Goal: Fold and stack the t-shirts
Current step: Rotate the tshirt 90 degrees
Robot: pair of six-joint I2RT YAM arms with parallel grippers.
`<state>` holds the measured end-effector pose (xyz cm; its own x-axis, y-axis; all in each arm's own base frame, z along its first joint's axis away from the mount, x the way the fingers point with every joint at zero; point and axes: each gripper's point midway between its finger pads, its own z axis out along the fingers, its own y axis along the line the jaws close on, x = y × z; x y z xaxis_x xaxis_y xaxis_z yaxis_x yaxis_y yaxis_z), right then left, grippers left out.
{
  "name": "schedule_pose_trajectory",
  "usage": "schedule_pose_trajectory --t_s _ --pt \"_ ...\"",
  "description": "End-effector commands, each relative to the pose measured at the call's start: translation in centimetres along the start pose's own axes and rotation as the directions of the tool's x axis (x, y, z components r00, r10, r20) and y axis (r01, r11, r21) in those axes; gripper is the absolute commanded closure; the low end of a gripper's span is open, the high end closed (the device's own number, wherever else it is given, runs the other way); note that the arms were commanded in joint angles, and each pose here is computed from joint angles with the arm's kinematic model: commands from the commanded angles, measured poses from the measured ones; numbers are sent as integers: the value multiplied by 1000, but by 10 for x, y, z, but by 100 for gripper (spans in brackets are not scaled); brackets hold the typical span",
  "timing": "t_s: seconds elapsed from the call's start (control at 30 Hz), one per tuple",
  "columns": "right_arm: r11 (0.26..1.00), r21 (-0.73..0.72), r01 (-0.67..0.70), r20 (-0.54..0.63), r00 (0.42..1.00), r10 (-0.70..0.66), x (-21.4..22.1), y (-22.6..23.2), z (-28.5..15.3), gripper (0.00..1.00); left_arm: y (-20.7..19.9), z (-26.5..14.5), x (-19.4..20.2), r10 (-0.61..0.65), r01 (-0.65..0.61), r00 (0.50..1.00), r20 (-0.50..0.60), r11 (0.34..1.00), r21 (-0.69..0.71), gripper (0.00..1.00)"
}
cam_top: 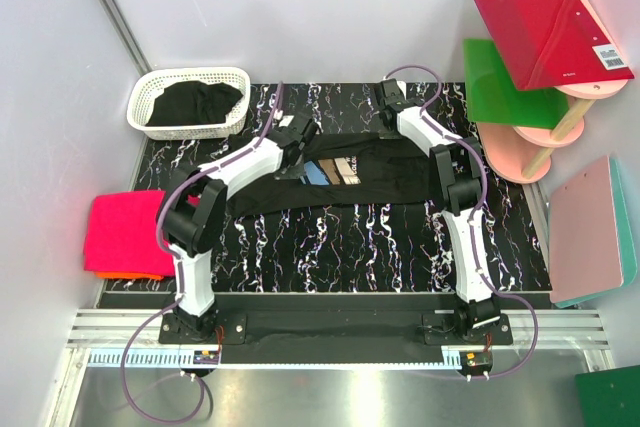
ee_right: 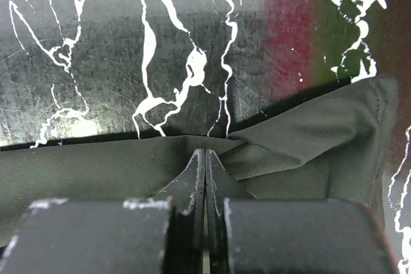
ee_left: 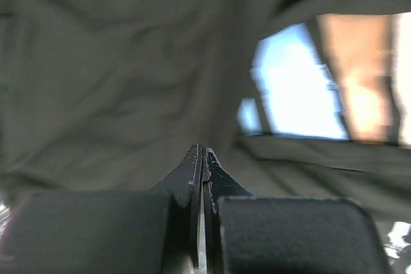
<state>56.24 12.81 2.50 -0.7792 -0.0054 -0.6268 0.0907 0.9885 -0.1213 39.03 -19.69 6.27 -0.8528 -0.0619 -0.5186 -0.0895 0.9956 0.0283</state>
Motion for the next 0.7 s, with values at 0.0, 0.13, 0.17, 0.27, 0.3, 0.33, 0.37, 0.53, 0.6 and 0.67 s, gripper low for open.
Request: schedule_pose_trajectory --t_s 0.0,0.13,0.17,0.27,0.3,0.33,0.37,0.53,0.6,0.67 --pt "997 -59 -38 9 999 39 -12 11 -16 100 44 -26 -11 15 -3 998 68 986 -167 100" --pt "997 -66 -37 -8 999 37 -7 13 -12 100 64 -23 1 21 -13 999 31 972 -233 100" --pt "997 -65 -38 -16 999 37 -4 14 -11 100 66 -17 6 28 -26 1000 4 970 -240 100" --pt "997 -59 -46 -41 998 44 5 13 -10 100 73 -3 19 41 -59 996 -75 964 -261 100" --pt "998 -52 -45 -54 998 42 10 11 -9 100 74 1 22 43 -66 995 -95 963 -261 100" --pt "998 -40 -58 -57 997 55 12 9 -9 100 76 4 26 44 -75 992 -119 962 -264 100" --pt "998 -24 -60 -54 997 58 11 6 -11 100 77 11 33 47 -86 988 -150 960 -267 100" --pt "998 2 -61 -109 992 61 29 0 -15 100 82 23 43 68 -135 970 -232 950 -283 100" --pt "998 20 -62 -154 986 64 41 -4 -17 100 83 28 43 80 -159 962 -262 941 -298 100" --pt "996 37 -80 -180 980 85 49 -6 -20 100 84 34 43 85 -174 956 -280 934 -311 100"
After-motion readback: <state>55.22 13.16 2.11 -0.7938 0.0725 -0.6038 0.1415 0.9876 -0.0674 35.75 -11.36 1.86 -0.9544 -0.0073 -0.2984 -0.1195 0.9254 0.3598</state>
